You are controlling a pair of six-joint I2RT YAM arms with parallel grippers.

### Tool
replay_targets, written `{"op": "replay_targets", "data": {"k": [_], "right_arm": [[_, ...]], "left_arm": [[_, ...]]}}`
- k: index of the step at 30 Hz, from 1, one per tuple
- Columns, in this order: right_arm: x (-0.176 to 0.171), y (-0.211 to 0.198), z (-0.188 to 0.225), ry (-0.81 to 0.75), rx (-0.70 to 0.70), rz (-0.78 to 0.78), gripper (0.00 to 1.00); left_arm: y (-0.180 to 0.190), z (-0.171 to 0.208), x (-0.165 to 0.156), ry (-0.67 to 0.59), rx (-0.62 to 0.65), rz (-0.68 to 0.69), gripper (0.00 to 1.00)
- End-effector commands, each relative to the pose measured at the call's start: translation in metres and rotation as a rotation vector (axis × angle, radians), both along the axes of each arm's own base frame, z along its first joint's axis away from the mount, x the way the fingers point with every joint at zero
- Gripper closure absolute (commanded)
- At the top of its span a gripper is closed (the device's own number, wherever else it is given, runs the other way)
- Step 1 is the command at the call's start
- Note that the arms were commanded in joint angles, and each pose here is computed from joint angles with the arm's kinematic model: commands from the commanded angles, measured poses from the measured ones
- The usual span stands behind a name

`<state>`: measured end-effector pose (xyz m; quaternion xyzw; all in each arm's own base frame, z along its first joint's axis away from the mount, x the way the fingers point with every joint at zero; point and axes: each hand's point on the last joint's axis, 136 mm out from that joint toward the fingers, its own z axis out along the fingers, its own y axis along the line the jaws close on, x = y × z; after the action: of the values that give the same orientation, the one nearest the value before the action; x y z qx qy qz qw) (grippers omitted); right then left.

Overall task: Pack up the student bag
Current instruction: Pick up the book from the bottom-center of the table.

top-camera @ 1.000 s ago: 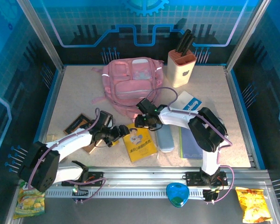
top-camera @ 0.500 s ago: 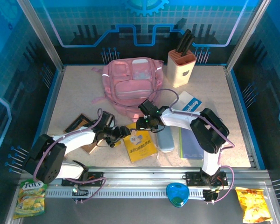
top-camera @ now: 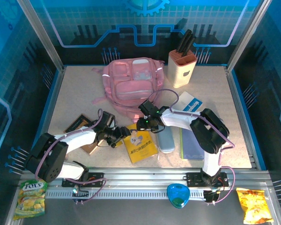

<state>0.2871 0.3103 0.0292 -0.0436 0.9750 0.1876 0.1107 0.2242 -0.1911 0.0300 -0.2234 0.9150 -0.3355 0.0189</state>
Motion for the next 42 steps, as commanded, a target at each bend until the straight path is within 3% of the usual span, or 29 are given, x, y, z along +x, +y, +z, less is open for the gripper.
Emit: {"op": "replay_targets", "data": {"k": [1, 9, 13, 20, 29, 33, 38, 42], "right_arm": [[-0.022, -0.018, -0.037, 0.117, -0.089, 0.000, 0.57], [-0.022, -0.021, -0.039, 0.121, -0.101, -0.008, 0.57], [-0.022, -0.023, -0.039, 0.119, -0.112, -0.010, 0.57], [-0.021, -0.020, -0.036, 0.111, -0.096, 0.000, 0.60], [-0.021, -0.016, -0.032, 0.101, -0.050, 0.005, 0.60], [-0.017, -0.017, -0.022, 0.069, -0.030, 0.003, 0.60], [-0.006, -0.023, 0.001, -0.007, -0.006, 0.003, 0.56], [0.008, -0.029, 0.041, -0.139, 0.085, -0.003, 0.44]], "left_arm": [[-0.023, 0.014, 0.008, -0.052, -0.108, -0.067, 0.33], [-0.030, 0.028, 0.010, -0.103, -0.155, -0.101, 0.34], [-0.031, 0.044, 0.007, -0.174, -0.183, -0.127, 0.39], [-0.030, 0.058, 0.007, -0.251, -0.233, -0.106, 0.52], [-0.038, 0.043, 0.021, -0.205, -0.269, -0.055, 0.67], [-0.034, 0.037, 0.022, -0.192, -0.231, -0.044, 0.76], [-0.020, 0.051, 0.026, -0.241, -0.163, -0.027, 0.93], [-0.006, 0.081, 0.031, -0.319, -0.128, -0.031, 1.00]]}}
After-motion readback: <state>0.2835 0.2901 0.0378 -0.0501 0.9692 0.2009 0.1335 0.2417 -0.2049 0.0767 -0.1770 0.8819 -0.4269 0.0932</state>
